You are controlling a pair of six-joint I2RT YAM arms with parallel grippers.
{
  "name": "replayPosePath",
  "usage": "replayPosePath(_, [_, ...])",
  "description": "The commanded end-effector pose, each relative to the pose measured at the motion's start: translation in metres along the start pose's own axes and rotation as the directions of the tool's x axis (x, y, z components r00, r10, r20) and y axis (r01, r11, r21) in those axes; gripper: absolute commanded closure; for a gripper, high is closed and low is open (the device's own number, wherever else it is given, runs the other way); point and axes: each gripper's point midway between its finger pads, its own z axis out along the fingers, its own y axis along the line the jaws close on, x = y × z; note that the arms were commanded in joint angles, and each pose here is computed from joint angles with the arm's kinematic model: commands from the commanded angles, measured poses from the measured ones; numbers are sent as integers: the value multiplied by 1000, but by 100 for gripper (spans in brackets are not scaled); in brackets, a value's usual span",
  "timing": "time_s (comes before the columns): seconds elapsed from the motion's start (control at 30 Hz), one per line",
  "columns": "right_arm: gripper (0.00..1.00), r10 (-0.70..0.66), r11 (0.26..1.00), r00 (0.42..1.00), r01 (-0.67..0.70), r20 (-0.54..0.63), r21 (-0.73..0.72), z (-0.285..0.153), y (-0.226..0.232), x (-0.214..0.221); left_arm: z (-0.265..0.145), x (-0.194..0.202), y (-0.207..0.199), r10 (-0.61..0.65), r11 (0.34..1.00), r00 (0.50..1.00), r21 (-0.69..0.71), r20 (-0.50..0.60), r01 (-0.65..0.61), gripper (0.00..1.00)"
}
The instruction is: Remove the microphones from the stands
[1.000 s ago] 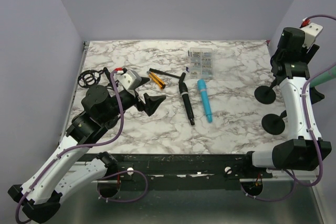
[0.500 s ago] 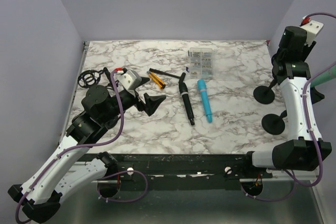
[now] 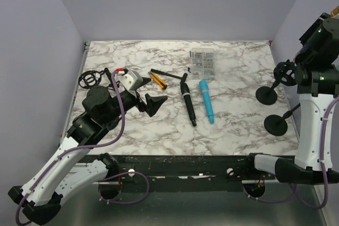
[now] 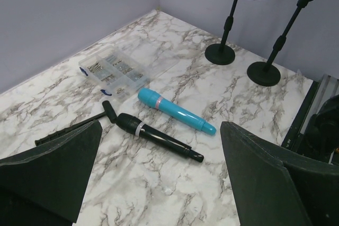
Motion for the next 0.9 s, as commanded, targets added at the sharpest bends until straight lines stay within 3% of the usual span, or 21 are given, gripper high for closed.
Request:
replayPosePath(0.0, [94,62,965,998,-63,-12,-254,-27,33,-20,-1,-4,2,8,1000,1000,-17,22,-7,1])
replayPosePath(0.13, [95,101,871,989,-141,-109,-471,-51,73,-9,-3,-4,8,13,999,999,-50,30,-12,2])
replayPosePath(0.3, [95,97,766,963,-233,-250,-599,-79,107,19,-4,-4,14,20,996,999,-84,42,-16,1])
replayPosePath(0.5, [95,-53,653,943,-215,-328,-726,-138,168,63,-3,0,20,23,993,999,-117,32,-19,1])
replayPosePath(0.67, [95,-254,570,866,-226,-431,-790,-181,212,152,0,6,25,27,991,1000,-135,16,-24,2])
replayPosePath(0.87, [93,-496,510,669,-292,-554,-809,-212,235,267,1,8,27,30,989,1000,-145,8,-28,2])
